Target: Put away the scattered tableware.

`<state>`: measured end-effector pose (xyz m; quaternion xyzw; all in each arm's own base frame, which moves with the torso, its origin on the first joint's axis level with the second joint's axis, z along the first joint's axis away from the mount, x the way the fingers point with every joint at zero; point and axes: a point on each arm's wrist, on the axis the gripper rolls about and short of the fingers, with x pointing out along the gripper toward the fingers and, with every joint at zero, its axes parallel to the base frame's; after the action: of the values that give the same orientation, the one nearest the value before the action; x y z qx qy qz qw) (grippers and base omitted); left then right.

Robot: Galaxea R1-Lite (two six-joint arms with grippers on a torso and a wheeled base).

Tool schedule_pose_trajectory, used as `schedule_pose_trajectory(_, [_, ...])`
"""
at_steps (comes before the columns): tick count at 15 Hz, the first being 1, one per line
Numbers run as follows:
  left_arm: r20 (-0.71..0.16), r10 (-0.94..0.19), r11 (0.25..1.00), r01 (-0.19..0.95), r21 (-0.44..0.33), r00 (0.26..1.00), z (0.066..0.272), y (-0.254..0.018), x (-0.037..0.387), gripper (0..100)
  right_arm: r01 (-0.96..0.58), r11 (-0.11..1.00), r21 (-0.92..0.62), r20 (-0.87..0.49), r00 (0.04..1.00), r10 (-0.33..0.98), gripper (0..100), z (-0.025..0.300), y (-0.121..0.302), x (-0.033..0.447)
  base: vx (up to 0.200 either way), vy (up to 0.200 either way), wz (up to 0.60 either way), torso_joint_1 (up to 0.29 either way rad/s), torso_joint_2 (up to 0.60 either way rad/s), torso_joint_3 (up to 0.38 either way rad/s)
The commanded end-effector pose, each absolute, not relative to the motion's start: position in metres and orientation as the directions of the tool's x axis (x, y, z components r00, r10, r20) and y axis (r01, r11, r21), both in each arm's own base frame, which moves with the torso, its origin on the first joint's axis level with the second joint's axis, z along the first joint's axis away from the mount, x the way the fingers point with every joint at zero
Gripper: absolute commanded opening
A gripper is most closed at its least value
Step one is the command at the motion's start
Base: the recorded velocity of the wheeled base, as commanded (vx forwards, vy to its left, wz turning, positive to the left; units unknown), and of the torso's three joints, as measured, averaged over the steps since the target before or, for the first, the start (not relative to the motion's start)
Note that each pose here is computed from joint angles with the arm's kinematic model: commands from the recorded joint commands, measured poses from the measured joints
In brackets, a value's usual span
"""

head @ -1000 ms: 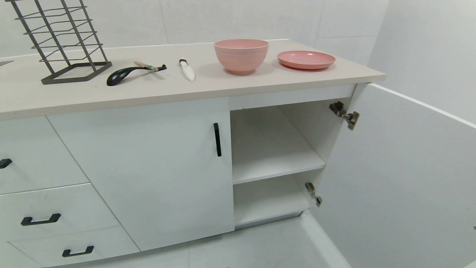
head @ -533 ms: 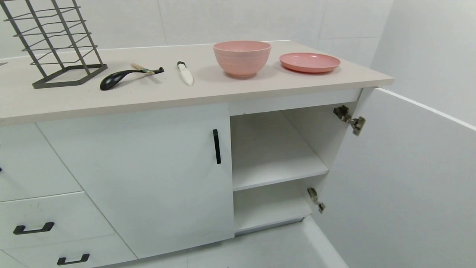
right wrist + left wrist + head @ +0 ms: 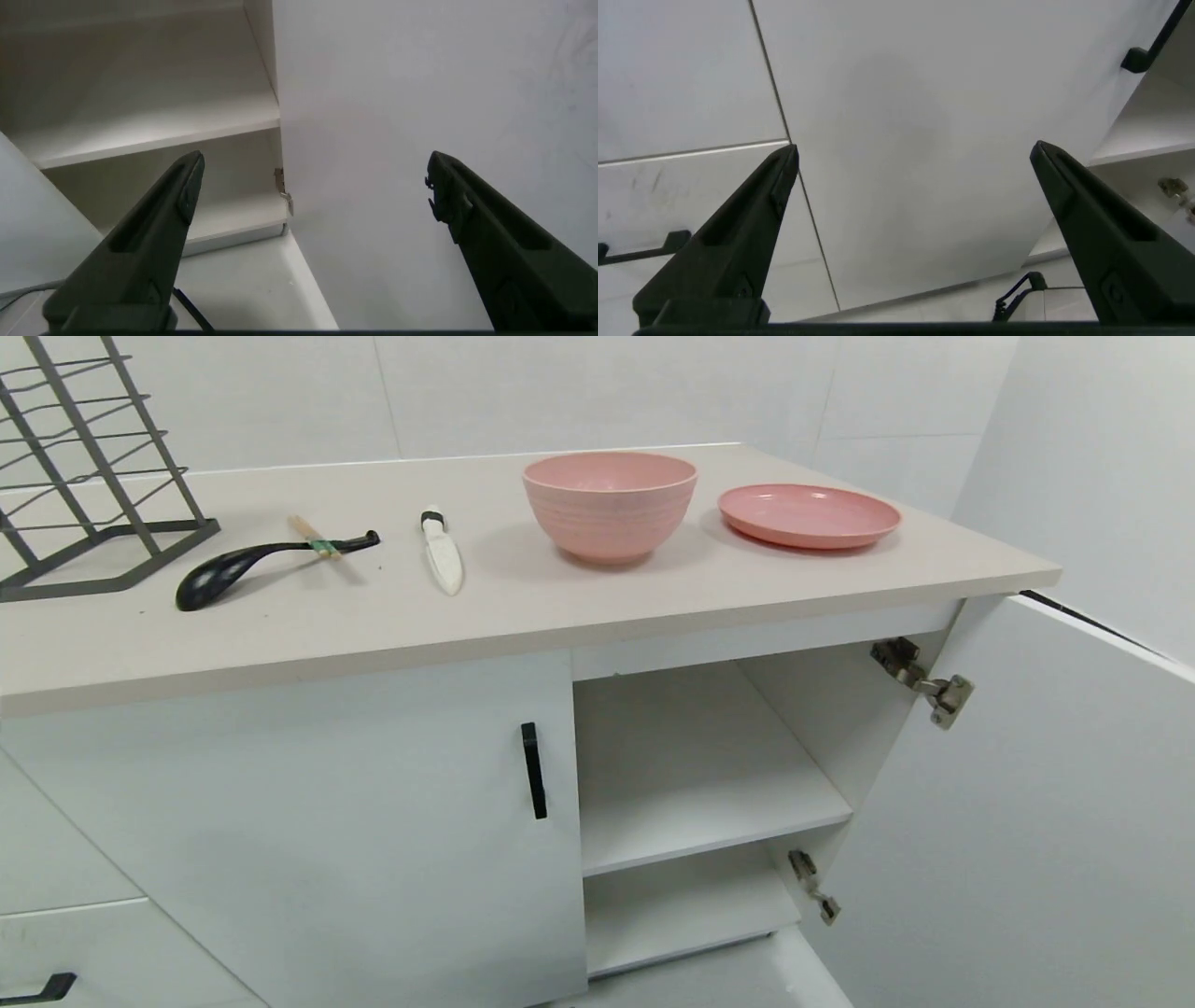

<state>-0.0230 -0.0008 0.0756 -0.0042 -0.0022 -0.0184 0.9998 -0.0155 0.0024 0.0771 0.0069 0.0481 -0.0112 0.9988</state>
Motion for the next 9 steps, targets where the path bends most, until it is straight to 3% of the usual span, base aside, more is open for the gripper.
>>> schedule_pose_trajectory(1, [0.003,-0.037,0.999,0.037,-0.009,0.999,0.0758,-0.0008,-0.0228,100,0.022,1.000,0.013,-0.098,0.995,-0.021,100,0.0772,0.0024,-0.0153,0.000,0.000,0.00,0.124,-0.18,-0.032])
schedule_pose_trajectory(5, [0.003,-0.037,0.999,0.037,-0.009,0.999,0.0758,-0.0008,-0.0228,100,0.022,1.000,0.013,-0.098,0.995,-0.021,100,0.0772,0.0024,-0.0153,0.000,0.000,0.00,0.223,-0.09,-0.108])
schedule_pose_trajectory(9, [0.003,-0.037,0.999,0.037,-0.009,0.999,0.0758,-0.0008,-0.0228,100,0.022,1.000,0.013,-0.098,0.995,-0.021,100,0.0772,0.0024,-0.0153,0.000,0.000,0.00,0.212,-0.58,-0.221])
